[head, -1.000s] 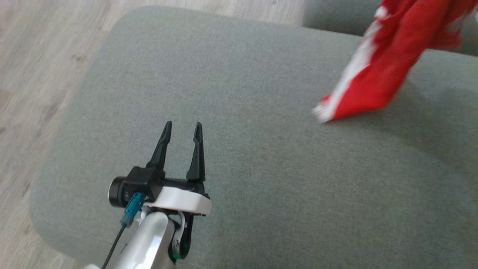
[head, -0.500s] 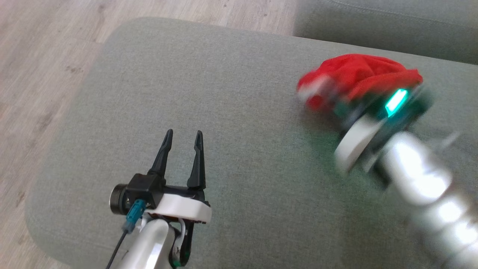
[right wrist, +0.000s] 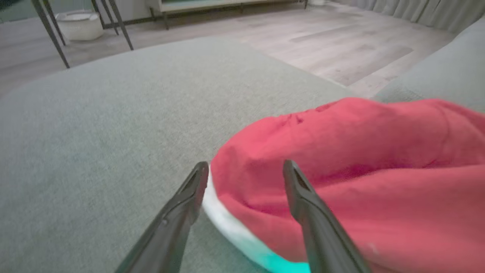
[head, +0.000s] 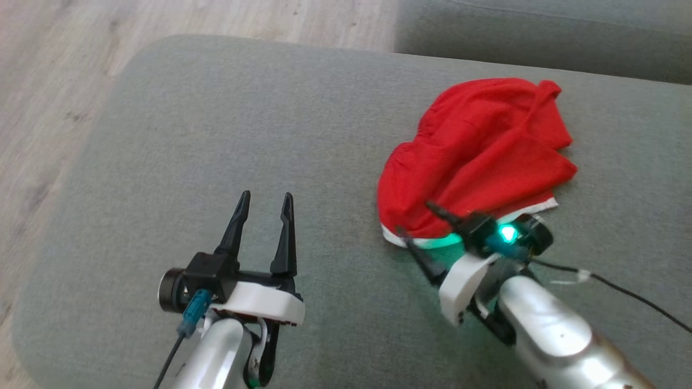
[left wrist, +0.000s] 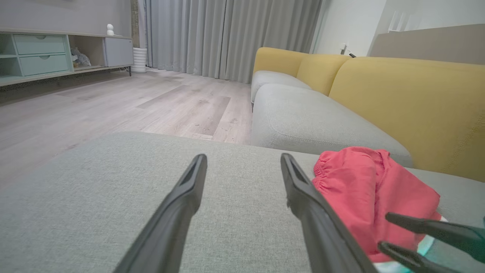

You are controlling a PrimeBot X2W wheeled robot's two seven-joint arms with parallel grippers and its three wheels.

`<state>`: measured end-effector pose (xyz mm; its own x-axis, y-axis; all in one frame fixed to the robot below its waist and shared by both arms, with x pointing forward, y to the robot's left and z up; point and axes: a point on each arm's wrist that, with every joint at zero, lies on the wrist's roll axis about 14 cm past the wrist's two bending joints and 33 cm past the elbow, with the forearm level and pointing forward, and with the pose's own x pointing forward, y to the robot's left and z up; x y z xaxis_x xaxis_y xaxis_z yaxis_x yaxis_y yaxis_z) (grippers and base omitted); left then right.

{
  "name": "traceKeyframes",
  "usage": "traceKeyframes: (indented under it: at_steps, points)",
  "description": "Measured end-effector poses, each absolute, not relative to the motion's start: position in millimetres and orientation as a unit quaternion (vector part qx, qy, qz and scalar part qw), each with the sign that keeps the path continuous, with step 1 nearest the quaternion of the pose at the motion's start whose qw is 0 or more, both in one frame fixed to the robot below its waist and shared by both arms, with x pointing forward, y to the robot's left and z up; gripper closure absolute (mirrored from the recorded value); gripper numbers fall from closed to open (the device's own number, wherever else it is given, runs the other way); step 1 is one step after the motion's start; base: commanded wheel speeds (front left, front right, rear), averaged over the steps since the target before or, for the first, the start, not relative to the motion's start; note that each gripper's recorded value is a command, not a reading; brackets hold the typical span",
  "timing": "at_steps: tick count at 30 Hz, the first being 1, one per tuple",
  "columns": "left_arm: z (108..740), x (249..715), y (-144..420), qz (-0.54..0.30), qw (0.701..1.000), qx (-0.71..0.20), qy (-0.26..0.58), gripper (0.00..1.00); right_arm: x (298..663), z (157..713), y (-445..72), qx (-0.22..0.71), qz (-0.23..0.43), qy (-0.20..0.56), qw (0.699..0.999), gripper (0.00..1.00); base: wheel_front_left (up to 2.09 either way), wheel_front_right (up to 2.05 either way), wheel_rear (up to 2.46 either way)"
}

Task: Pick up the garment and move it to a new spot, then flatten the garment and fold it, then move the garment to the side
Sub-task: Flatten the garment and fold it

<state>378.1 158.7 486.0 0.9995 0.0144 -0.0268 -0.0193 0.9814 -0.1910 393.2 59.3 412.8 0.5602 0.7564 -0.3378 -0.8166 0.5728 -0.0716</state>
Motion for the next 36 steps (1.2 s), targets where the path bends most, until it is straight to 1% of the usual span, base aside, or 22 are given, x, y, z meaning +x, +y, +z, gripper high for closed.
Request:
traceKeyframes:
  at_steps: [4,7,9,12,16,19,22,25,29,36]
  points:
    - [488.7,381.1,152.4,-0.001,0.995,-0.098,0.009,0.0,419.1,445.3,38.3,-0.051,0.394,0.092,0.913,0.0,0.0,0.0,0.0]
    - [492.0,383.9,149.4,-0.006,0.995,-0.099,0.004,0.0,443.3,470.0,-0.9,-0.006,0.32,0.054,0.946,0.0,0.0,0.0,0.0]
    - [493.7,385.6,146.0,-0.011,0.995,-0.097,0.001,0.0,452.0,475.2,-36.3,0.018,0.261,0.043,0.964,0.0,0.0,0.0,0.0]
    - [493.3,387.0,139.7,-0.02,0.995,-0.099,0.002,0.0,447.4,465.1,-83.8,0.041,0.181,0.047,0.981,0.0,0.0,0.0,0.0]
    - [491.5,391.1,132.2,-0.031,0.995,-0.098,0.004,0.0,427.8,446.4,-112.5,0.041,0.124,0.063,0.989,0.0,0.0,0.0,0.0]
    - [487.8,393.6,127.9,-0.037,0.994,-0.099,0.01,0.0,424.9,444.3,-136.4,0.04,0.085,0.061,0.994,0.0,0.0,0.0,0.0]
    - [483.6,395.4,125.6,-0.04,0.994,-0.1,0.016,0.0,425.2,442.8,-140.0,0.048,0.079,0.061,0.994,0.0,0.0,0.0,0.0]
    - [479.5,396.3,124.4,-0.044,0.994,-0.101,0.022,0.0,425.1,437.8,-130.3,0.051,0.091,0.068,0.992,0.0,0.0,0.0,0.0]
    - [473.4,396.4,127.6,-0.038,0.994,-0.099,0.03,0.0,427.0,418.0,-115.7,0.057,0.109,0.113,0.986,0.0,0.0,0.0,0.0]
    - [464.0,396.2,135.9,-0.027,0.994,-0.095,0.043,0.0,450.0,399.5,-95.6,0.059,0.128,0.159,0.977,0.0,0.0,0.0,0.0]
